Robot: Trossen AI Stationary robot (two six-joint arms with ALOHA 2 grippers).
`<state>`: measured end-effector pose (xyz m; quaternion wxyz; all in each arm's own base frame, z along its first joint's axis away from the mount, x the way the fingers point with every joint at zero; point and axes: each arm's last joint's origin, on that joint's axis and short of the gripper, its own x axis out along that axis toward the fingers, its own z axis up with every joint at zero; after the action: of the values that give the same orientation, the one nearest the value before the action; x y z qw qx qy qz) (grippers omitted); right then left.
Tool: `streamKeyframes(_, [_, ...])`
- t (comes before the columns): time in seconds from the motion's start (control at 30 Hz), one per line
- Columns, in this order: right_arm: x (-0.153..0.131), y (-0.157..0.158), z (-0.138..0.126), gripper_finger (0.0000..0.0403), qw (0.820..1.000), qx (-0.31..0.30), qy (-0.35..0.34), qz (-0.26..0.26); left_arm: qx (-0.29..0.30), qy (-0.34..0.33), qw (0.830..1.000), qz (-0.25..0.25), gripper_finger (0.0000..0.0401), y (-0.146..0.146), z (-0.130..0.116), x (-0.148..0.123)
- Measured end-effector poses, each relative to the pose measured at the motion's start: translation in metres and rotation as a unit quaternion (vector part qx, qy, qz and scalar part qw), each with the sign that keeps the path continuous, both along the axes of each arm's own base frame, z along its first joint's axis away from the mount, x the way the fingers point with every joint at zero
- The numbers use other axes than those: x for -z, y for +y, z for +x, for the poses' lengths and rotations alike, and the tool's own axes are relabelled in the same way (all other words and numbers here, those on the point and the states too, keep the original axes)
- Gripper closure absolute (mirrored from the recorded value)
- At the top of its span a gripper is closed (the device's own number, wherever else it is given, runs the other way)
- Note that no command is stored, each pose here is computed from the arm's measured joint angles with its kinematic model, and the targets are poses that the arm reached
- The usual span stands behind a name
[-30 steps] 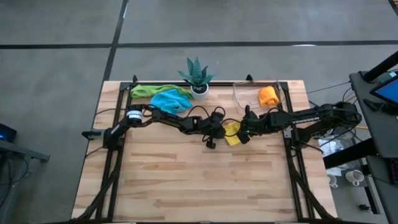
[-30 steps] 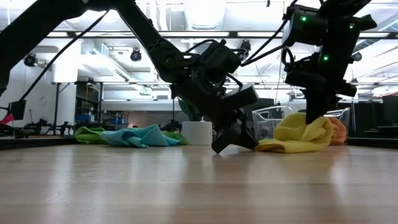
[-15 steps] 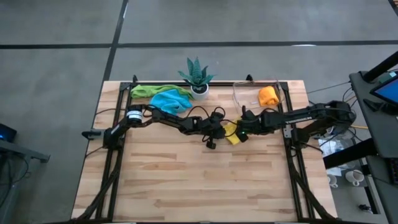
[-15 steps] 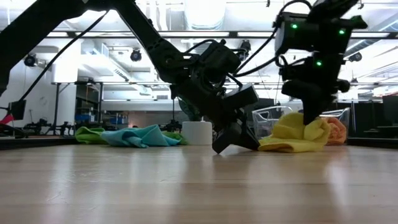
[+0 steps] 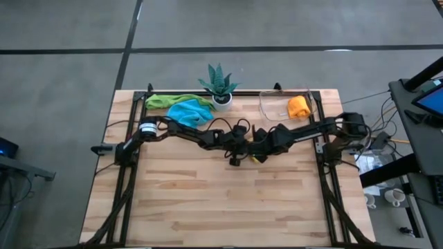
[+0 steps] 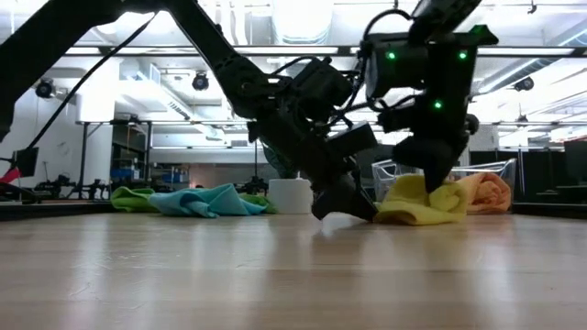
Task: Roll microfiber towels into tight, uniform cylinder then place into a basket
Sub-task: Roll the yellow microfiber cloth
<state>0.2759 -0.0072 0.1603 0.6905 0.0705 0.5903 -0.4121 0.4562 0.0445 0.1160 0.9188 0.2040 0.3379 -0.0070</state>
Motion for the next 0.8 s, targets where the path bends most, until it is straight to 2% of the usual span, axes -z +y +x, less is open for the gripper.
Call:
streamKeyframes(0.23, [-0.006,0.014,0.008,0.0394,1.000,-0.026,-0.012,-0.007,0.002,-0.015,1.000,0.000,0.0401,-0.002,-0.020,-0.027])
streamKeyframes(0.43, [-0.005,0.015,0.008,0.0394,1.000,-0.027,-0.013,-0.009,0.005,-0.010,1.000,-0.003,0.0401,-0.006,-0.053,-0.044])
streamKeyframes(0.57, [-0.003,0.017,0.012,0.0394,0.999,-0.032,-0.037,-0.006,-0.002,-0.040,0.999,-0.001,0.0401,-0.004,-0.079,-0.066])
streamKeyframes(0.8, [-0.006,0.021,0.019,0.0394,0.997,-0.046,-0.064,-0.002,-0.060,-0.117,0.991,-0.034,0.0401,0.009,-0.116,-0.079])
